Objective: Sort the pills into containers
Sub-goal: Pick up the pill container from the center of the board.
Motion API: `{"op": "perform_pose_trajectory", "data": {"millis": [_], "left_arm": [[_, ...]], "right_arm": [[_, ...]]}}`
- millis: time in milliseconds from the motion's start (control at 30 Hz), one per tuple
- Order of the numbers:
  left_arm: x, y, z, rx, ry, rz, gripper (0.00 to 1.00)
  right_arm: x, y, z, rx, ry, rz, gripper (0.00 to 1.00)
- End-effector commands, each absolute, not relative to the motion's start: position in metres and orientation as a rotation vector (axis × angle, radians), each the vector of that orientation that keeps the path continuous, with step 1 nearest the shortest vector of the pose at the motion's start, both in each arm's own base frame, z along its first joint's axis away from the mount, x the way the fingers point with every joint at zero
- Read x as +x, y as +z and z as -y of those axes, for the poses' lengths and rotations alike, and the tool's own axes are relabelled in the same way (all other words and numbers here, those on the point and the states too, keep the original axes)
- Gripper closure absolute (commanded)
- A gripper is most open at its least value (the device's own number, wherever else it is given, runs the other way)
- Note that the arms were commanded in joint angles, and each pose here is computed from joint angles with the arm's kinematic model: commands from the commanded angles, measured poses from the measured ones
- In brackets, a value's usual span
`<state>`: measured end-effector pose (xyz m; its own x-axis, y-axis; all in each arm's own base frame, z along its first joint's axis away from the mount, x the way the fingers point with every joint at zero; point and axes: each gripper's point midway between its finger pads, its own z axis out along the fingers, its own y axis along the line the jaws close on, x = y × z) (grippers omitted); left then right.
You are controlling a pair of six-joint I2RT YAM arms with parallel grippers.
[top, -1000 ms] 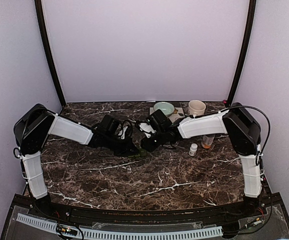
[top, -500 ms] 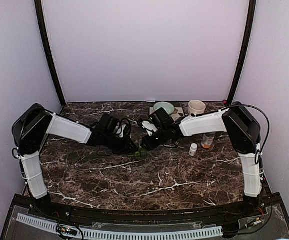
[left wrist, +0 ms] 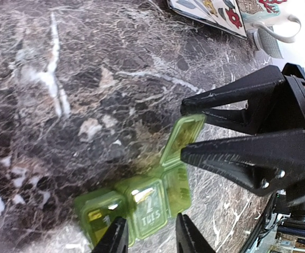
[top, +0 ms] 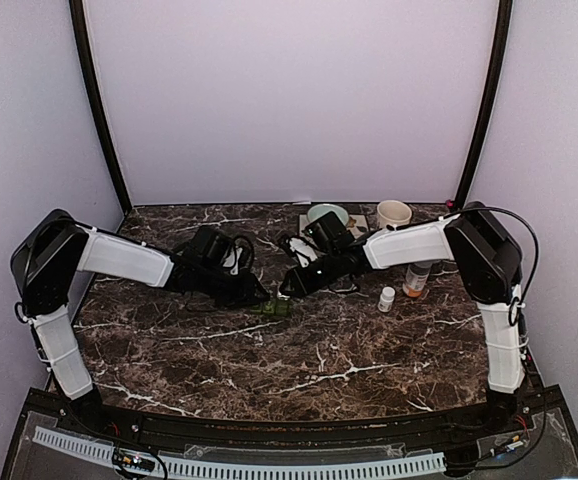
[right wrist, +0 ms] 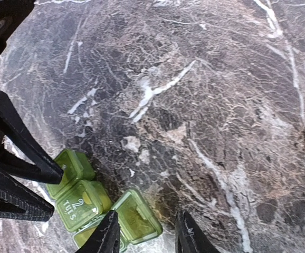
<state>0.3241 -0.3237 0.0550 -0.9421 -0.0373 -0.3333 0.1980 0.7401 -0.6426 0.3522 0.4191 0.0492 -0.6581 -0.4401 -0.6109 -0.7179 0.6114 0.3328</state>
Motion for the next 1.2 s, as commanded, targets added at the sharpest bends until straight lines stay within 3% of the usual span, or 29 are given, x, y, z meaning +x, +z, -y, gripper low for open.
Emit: {"op": "perform_pose_trajectory", "data": {"millis": [0,133,333,467,1167], "left_arm": [[0.32,0.064,0.312,0.09,-0.985,-2.616,0.66],[0.32,0.065,0.311,0.086,-0.984,-2.613,0.65],[0.318,0.067,0.305,0.068,-0.959,-2.61,0.59],[0.316,0.07,0.298,0.048,-0.935,-2.598,0.58],[0.311,0.071,0.29,0.002,-0.936,-2.581,0.55]], "right_arm": [[0.352,0.046,-0.427,-0.901,0.917,-2.364,0.64],[0.347,0.045,-0.429,-0.909,0.968,-2.369,0.7],[0.343,0.048,-0.431,-0.896,1.034,-2.361,0.94],[0.343,0.051,-0.431,-0.879,1.052,-2.358,1.0],[0.348,0.099,-0.398,-0.773,0.935,-2.172,0.97]]}}
